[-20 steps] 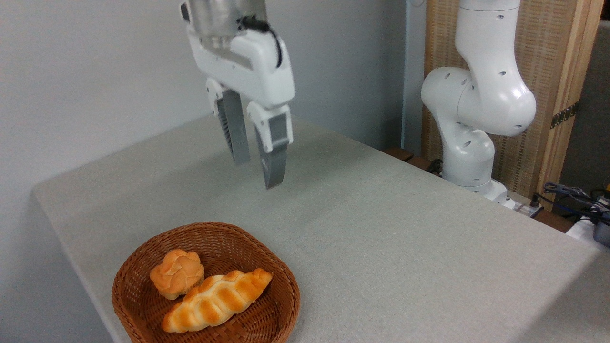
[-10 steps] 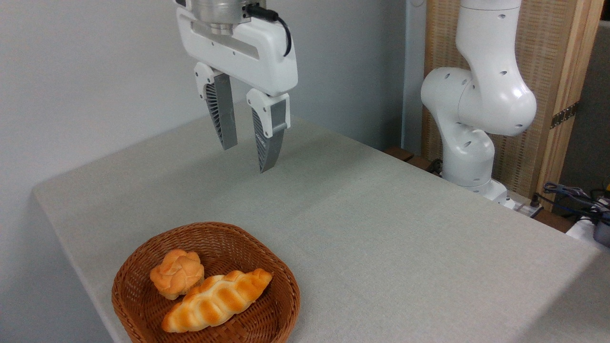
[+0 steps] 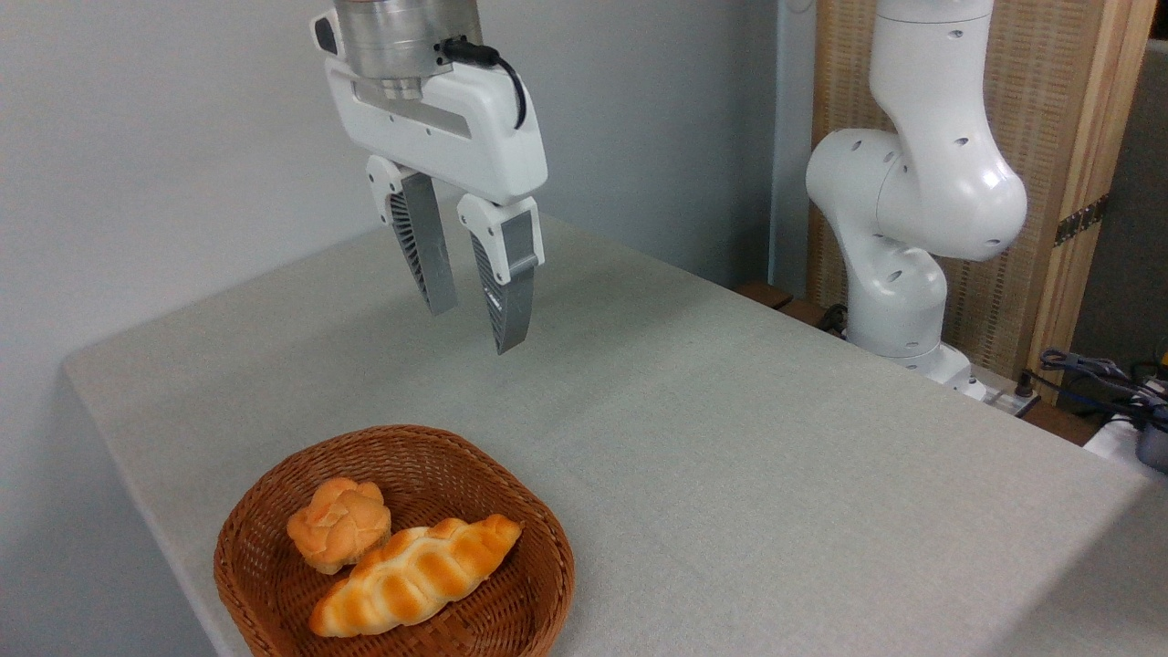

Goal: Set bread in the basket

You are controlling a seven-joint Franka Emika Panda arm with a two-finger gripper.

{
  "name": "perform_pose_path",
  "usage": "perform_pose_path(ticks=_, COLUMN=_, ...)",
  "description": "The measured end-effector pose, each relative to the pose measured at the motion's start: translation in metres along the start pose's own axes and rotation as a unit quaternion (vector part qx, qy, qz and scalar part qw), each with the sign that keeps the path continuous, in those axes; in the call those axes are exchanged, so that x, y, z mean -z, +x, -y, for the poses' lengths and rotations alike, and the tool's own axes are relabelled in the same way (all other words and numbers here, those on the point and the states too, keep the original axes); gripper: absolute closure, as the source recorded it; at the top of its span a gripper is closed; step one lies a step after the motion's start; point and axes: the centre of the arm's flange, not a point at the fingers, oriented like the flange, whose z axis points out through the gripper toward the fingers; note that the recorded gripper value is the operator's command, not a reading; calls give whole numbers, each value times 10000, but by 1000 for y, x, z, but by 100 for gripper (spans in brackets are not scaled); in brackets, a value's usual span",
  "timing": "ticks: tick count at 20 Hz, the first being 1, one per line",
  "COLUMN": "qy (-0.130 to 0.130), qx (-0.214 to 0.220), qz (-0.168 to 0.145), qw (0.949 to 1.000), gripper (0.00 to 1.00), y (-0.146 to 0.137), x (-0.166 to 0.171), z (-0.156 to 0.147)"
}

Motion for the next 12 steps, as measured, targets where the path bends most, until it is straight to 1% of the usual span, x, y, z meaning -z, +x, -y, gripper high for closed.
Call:
perform_pose_path(ticks=1, qy=53, qx=-47, qz=44, qw=10000, gripper=0, y=4, x=-1, z=-2)
perform_pose_path(ticks=5, qy=86, qx=-103, qz=49, qw=9999, gripper=0, y=9, x=0, z=-5)
perform_pose_path(ticks=12, qy=43, qx=-98, qz=89, qw=9999, gripper=0, y=8, x=0, z=-6)
